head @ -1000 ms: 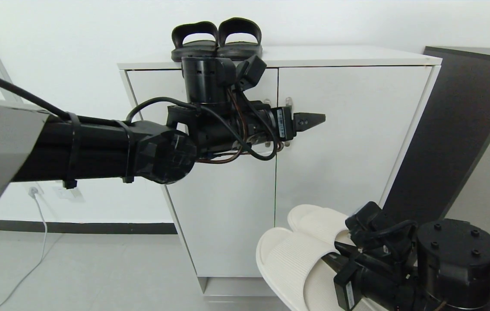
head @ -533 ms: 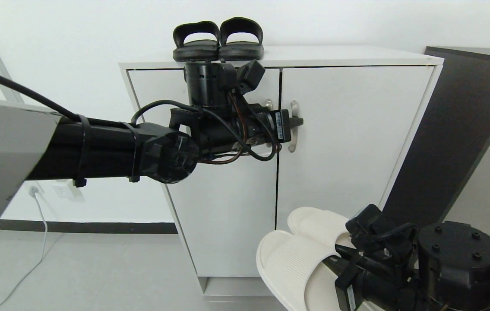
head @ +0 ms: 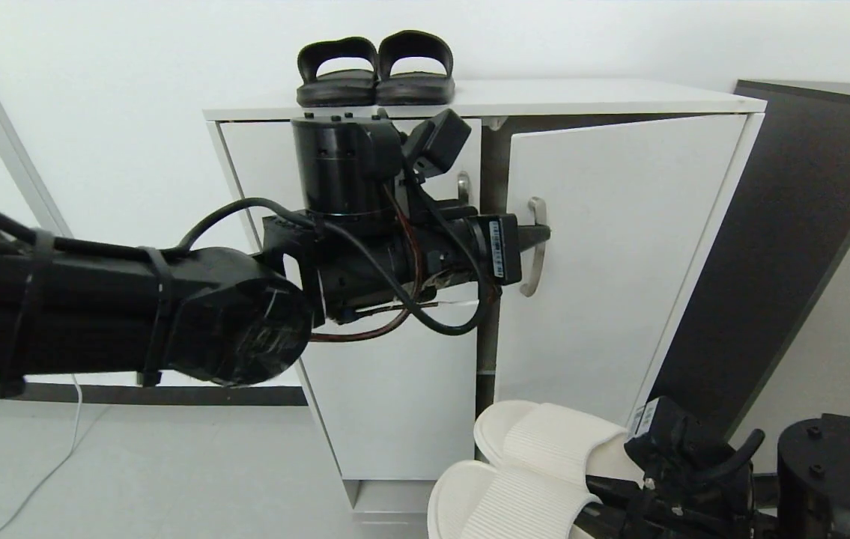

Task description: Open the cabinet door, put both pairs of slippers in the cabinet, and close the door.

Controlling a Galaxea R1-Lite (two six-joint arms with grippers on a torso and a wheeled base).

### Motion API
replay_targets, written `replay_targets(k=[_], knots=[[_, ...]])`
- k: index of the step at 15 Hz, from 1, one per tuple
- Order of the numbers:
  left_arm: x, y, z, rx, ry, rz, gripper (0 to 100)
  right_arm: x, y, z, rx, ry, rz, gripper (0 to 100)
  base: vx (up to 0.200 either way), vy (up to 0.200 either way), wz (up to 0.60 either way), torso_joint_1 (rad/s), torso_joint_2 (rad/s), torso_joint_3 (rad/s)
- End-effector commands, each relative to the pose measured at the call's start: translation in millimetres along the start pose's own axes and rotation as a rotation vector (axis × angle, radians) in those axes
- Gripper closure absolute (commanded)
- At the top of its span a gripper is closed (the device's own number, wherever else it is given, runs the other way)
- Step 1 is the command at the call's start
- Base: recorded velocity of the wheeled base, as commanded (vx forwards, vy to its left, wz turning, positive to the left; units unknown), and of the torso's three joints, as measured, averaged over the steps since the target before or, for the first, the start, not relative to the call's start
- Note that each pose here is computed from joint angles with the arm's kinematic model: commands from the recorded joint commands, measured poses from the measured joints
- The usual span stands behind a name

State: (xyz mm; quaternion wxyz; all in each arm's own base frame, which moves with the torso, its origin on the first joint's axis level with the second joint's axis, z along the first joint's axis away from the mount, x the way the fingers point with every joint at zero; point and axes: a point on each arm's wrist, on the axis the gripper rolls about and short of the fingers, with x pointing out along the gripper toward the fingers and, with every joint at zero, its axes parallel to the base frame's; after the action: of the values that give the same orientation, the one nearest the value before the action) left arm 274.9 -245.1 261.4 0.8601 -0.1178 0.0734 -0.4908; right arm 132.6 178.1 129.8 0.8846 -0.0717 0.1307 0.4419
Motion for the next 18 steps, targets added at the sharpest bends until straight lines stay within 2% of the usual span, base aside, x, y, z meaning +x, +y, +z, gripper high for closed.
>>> replay_targets(k=[1,4,5,7,10,12,13,15,18], knots=[[-25.1,-21.0,4.0,-0.004,-0.016,-0.035,100,-2.6,0.7,0.9,-0.002,-0.008,0.004,100,0.0,0.0,0.0,0.0,0.0,0.0],[-53.6,-31.5,3.0,-0.011,-0.011,-0.043,100,-2.5,3.0,-0.1,-0.003,-0.002,0.015,100,0.0,0.0,0.0,0.0,0.0,0.0],[-56.4,-30.2,2.6,-0.012,-0.01,-0.036,100,-2.1,5.4,-1.0,-0.006,0.003,0.025,100,0.0,0.0,0.0,0.0,0.0,0.0],[-55.5,-16.6,4.3,-0.014,-0.013,-0.002,100,-2.5,10.1,-3.6,-0.013,0.013,0.045,100,0.0,0.0,0.0,0.0,0.0,0.0],[-27.2,4.5,-0.8,-0.019,-0.006,0.019,100,-4.4,15.6,-8.7,-0.022,0.033,0.07,100,0.0,0.0,0.0,0.0,0.0,0.0],[-6.5,14.3,-5.9,-0.009,-0.035,0.01,100,-5.0,16.9,-11.0,-0.024,0.042,0.076,100,0.0,0.0,0.0,0.0,0.0,0.0],[-1.0,16.9,-7.2,-0.005,-0.045,0.009,100,-4.5,16.9,-11.6,-0.024,0.045,0.076,100,0.0,0.0,0.0,0.0,0.0,0.0],[9.2,19.3,-3.1,-0.044,-0.07,0.005,100,-3.7,17.3,-12.3,-0.025,0.05,0.078,100,0.0,0.0,0.0,0.0,0.0,0.0],[17.9,14.0,-2.8,-0.047,-0.072,-0.018,100,-2.4,18.7,-15.4,-0.028,0.065,0.083,100,-0.133,0.0,0.0,0.003,0.0,0.002]])
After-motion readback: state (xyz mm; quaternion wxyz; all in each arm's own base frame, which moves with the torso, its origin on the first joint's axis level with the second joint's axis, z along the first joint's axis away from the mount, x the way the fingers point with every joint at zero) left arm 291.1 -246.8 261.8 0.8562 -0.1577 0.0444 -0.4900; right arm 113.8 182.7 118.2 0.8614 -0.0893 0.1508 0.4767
